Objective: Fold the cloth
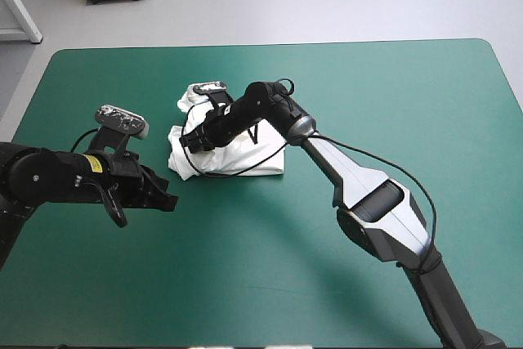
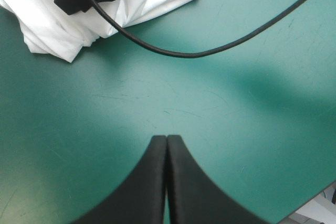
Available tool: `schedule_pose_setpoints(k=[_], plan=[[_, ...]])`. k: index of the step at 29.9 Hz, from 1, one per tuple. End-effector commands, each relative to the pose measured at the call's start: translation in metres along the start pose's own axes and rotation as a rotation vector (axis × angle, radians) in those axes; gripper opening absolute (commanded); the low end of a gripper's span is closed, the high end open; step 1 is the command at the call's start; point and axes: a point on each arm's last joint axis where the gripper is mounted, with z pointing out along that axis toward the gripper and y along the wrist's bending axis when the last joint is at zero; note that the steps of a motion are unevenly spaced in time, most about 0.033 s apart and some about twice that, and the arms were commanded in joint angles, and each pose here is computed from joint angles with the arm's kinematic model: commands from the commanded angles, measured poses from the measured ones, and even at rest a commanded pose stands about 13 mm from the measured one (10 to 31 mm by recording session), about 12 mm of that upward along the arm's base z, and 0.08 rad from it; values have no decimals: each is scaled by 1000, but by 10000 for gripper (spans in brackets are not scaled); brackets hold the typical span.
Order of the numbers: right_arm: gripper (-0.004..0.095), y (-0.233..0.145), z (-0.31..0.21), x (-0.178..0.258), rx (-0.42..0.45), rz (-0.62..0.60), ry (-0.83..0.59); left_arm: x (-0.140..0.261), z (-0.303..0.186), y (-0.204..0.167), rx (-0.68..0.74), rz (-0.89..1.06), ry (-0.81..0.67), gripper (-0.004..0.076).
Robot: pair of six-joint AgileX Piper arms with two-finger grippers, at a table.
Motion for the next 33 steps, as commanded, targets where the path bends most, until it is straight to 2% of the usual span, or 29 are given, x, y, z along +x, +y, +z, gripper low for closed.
schedule_pose_setpoints(k=[1, 2, 4, 9, 12, 15, 17, 23, 29, 33], plan=[[408, 35, -44, -25, -90, -29, -150, -2, -11, -5, 25, -2, -52, -9], [475, 36, -45, -25, -93, -31, -148, -2, -11, -5, 25, -2, -56, -9], [522, 40, -49, -26, -100, -38, -142, -3, -11, -5, 25, -3, -64, -9], [505, 50, -72, -36, -49, -93, -173, -3, -11, -5, 24, -3, -71, -9], [505, 54, -88, -40, 16, -134, -181, -4, -11, -5, 23, -3, -75, -9], [505, 52, -96, -36, 85, -147, -126, -4, -12, -5, 22, -3, -79, -9], [505, 50, -99, -37, 117, -116, -131, -4, -12, -5, 22, -3, -79, -9], [505, 41, -115, -41, 139, -59, -159, -4, -12, -8, 51, -12, -74, -9], [505, 26, -146, -43, 280, -56, -178, -4, -12, -9, 69, -17, -77, -9], [489, 7, -161, -32, 325, 5, -122, -4, -12, -9, 69, -17, -77, -9]])
